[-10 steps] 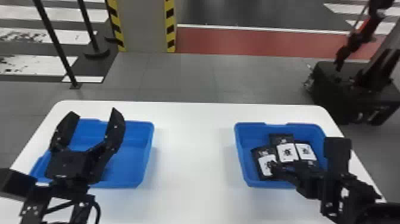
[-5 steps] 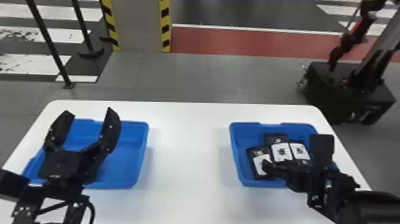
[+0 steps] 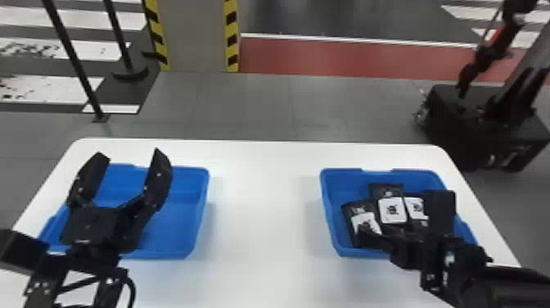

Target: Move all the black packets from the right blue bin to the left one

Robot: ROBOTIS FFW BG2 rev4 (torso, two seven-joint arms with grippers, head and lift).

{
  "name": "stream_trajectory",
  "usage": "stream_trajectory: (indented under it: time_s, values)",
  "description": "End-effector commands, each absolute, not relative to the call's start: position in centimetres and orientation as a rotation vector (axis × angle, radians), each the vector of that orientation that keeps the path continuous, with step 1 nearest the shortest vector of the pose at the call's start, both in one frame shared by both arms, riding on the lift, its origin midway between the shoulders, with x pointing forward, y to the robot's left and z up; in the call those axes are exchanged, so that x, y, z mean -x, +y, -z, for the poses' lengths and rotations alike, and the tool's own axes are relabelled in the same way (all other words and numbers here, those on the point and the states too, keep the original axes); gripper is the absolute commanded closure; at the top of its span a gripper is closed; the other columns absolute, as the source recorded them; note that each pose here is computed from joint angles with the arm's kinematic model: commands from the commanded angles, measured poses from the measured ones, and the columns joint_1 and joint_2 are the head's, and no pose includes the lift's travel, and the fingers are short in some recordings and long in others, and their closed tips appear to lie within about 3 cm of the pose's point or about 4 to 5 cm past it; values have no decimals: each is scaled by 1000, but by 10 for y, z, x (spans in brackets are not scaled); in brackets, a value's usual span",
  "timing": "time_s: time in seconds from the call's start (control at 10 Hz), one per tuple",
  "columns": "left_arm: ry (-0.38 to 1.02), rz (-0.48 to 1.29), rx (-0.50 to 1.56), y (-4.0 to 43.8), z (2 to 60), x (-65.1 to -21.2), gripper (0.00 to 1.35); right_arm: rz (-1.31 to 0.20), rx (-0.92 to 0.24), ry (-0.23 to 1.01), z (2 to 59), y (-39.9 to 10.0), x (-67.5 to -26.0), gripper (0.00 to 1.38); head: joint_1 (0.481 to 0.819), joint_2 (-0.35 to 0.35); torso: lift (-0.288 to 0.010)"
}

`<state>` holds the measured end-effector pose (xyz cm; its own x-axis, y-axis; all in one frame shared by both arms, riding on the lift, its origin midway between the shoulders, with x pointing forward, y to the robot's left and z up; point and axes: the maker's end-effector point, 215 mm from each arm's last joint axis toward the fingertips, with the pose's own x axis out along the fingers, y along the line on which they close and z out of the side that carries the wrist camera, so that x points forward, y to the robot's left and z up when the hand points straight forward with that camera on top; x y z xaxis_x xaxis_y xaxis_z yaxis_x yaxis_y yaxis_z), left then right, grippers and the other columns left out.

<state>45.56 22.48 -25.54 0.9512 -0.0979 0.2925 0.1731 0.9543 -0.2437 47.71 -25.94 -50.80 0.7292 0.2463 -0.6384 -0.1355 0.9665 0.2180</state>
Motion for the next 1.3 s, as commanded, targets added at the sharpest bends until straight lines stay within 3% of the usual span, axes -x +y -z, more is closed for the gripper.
stream_trajectory:
  time_s: [0.0, 0.1, 0.2, 0.6, 0.8, 1.0, 1.1, 1.2]
  values:
    - [-281, 153, 261, 221, 253, -457, 68, -241, -176, 747, 520, -259, -489, 799, 695, -43, -110]
    - [-290, 157, 257, 220, 250, -457, 71, -248, -175, 723, 512, -256, -492, 1142, 695, -39, -110]
    - [-293, 151, 257, 223, 249, -457, 71, -254, -190, 679, 503, -251, -492, 1260, 695, -42, -110]
    - [-289, 149, 263, 223, 251, -457, 71, -289, -204, 619, 475, -237, -481, 1262, 695, -29, -110]
    - [-279, 146, 317, 223, 254, -458, 71, -353, -207, 554, 432, -218, -462, 1262, 695, -15, -110]
    - [-177, 193, 400, 206, 277, -462, 71, -408, -135, 490, 377, -206, -450, 1262, 695, 4, -110]
    - [-162, 206, 406, 201, 279, -463, 71, -466, -131, 453, 358, -198, -460, 1262, 695, 3, -110]
    - [-135, 198, 426, 202, 287, -464, 71, -577, -188, 427, 363, -192, -496, 1262, 695, 6, -110]
